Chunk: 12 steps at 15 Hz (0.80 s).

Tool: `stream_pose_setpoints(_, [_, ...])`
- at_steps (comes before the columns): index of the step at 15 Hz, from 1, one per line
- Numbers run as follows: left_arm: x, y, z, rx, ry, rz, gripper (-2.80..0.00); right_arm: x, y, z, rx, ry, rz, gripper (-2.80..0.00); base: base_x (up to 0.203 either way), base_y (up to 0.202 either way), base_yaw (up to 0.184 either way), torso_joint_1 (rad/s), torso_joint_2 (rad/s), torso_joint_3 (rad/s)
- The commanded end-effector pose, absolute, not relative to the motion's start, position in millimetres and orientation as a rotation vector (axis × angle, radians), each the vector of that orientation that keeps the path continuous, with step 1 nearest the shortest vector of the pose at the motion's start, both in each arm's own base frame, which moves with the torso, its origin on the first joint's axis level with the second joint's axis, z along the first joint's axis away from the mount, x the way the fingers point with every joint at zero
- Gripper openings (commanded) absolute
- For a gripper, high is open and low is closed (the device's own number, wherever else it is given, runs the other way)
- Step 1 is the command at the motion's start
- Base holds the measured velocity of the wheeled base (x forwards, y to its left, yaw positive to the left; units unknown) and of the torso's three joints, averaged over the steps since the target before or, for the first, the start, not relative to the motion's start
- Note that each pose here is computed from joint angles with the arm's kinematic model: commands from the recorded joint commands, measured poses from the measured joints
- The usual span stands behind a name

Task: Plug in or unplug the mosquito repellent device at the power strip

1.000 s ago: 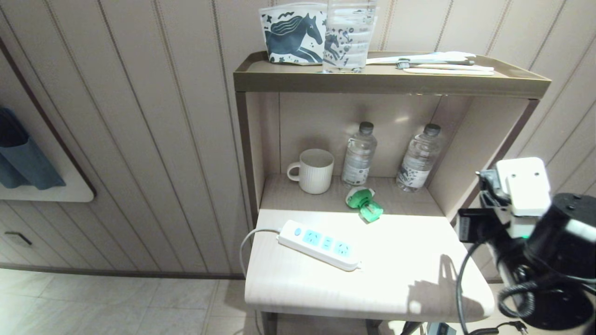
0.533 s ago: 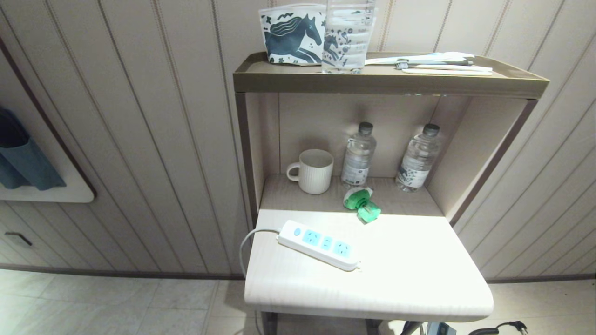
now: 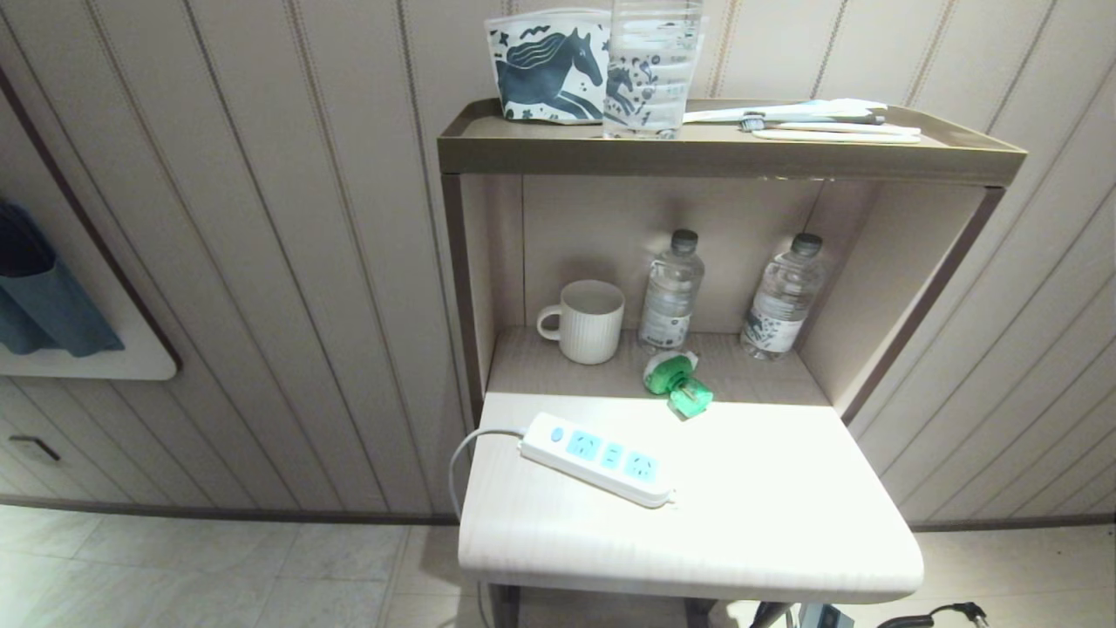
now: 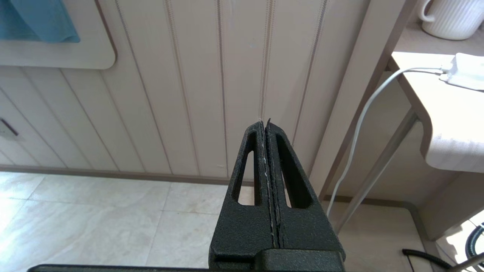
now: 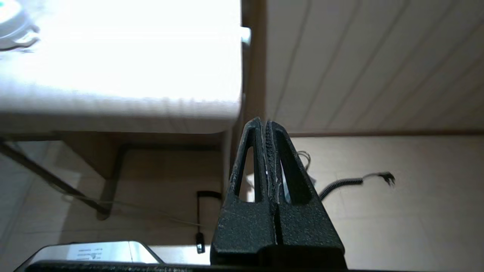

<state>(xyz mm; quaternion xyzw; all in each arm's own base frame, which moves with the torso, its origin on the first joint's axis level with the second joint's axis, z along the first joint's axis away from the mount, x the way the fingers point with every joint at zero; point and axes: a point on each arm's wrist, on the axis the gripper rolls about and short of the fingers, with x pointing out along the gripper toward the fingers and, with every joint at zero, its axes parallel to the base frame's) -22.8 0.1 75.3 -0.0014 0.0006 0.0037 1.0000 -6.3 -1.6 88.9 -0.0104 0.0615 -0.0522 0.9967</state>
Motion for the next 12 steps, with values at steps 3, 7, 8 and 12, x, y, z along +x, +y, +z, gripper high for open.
stream_pose_setpoints(3, [-22.7,0.1,75.5,-0.003,0.002,0.008,-2.8,-22.8,-0.3,76.2,-0.012,-0.003,-0.002,-2.8,0.0,0.0,0.0,0.0,0.0,0.0])
stream_pose_setpoints(7, [-22.7,0.1,75.5,-0.003,0.002,0.008,-2.8,-22.7,-0.8,75.0,0.008,0.006,-0.018,-2.8,0.0,0.0,0.0,0.0,0.0,0.0])
stream_pose_setpoints(8, [-22.7,0.1,75.5,-0.003,0.002,0.008,-2.8,-22.8,-0.8,75.0,0.006,0.005,-0.018,-2.8,0.0,0.0,0.0,0.0,0.0,0.0])
stream_pose_setpoints(12, [-22.7,0.1,75.5,-0.003,0.002,0.008,-2.8,-22.8,-0.8,75.0,0.0,0.005,-0.018,-2.8,0.0,0.0,0.0,0.0,0.0,0.0])
